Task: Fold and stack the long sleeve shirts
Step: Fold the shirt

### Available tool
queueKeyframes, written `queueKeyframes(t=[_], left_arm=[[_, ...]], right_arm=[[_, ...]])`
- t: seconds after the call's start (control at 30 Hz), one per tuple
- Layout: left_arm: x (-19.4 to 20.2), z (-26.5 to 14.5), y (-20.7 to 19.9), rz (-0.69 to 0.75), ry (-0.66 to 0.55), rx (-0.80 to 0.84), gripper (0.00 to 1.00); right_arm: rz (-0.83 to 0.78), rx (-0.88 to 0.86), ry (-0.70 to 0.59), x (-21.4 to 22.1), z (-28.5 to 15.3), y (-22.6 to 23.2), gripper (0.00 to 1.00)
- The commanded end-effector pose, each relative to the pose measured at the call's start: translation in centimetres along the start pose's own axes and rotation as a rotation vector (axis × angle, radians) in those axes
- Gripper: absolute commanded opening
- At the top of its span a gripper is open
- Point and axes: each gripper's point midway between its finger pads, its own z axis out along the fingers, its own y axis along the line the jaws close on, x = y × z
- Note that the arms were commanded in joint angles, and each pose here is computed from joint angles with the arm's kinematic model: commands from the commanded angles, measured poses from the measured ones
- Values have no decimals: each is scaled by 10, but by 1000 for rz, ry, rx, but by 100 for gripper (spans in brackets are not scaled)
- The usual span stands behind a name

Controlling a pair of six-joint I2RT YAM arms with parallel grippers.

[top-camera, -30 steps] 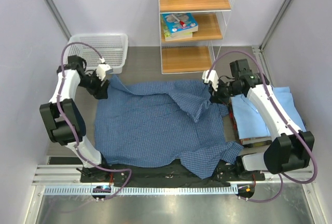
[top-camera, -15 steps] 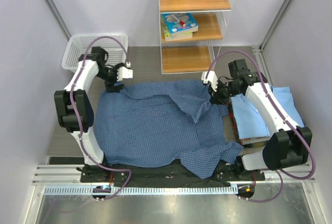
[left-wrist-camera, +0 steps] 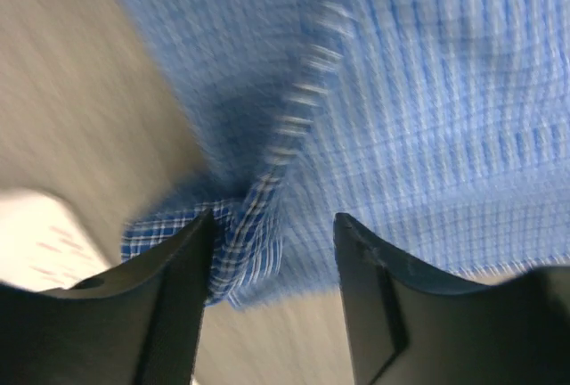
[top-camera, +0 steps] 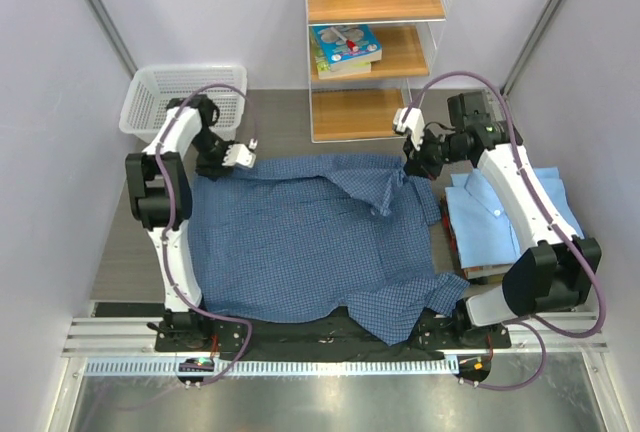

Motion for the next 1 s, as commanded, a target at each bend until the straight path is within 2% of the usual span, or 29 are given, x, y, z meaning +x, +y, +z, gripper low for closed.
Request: queueKeyframes(t=[0.0,0.2,0.27,0.4,0.47,0.6,0.63,0.73,0.77,0.97], left_arm=[[22,-24,-42,-15,62,95,47],[31,-38,-41,-87,55,18,29],[36,-45,-29,-110,54,-49,27],[45,-53,-11,-204,56,-154,7],[47,-58,-8,-222,53,-172,1],[48,-71,-13,-338,57,-166,0],[45,-75,-14,-423,30,-184,0],[42,-90,-17,-559,9,-256,0],[41,-102,-20,-673,3,-309,0],[30,-89,-74,-891,38,-238,0]], right_arm=[[-7,61,-108,-42,-11,-30,1],[-45,116,-163,-71,-24,-52,1],[-45,139,-185,-80,-24,-62,1],[-59,179,-233,-106,-30,-84,1],[-49,185,-238,-110,-26,-94,1],[-61,231,-268,-128,-37,-111,1],[-52,233,-274,-130,-40,-111,1],[-76,247,-275,-130,-47,-107,1],[-74,250,-255,-122,-44,-106,1],[-66,282,-245,-114,-48,-109,1]])
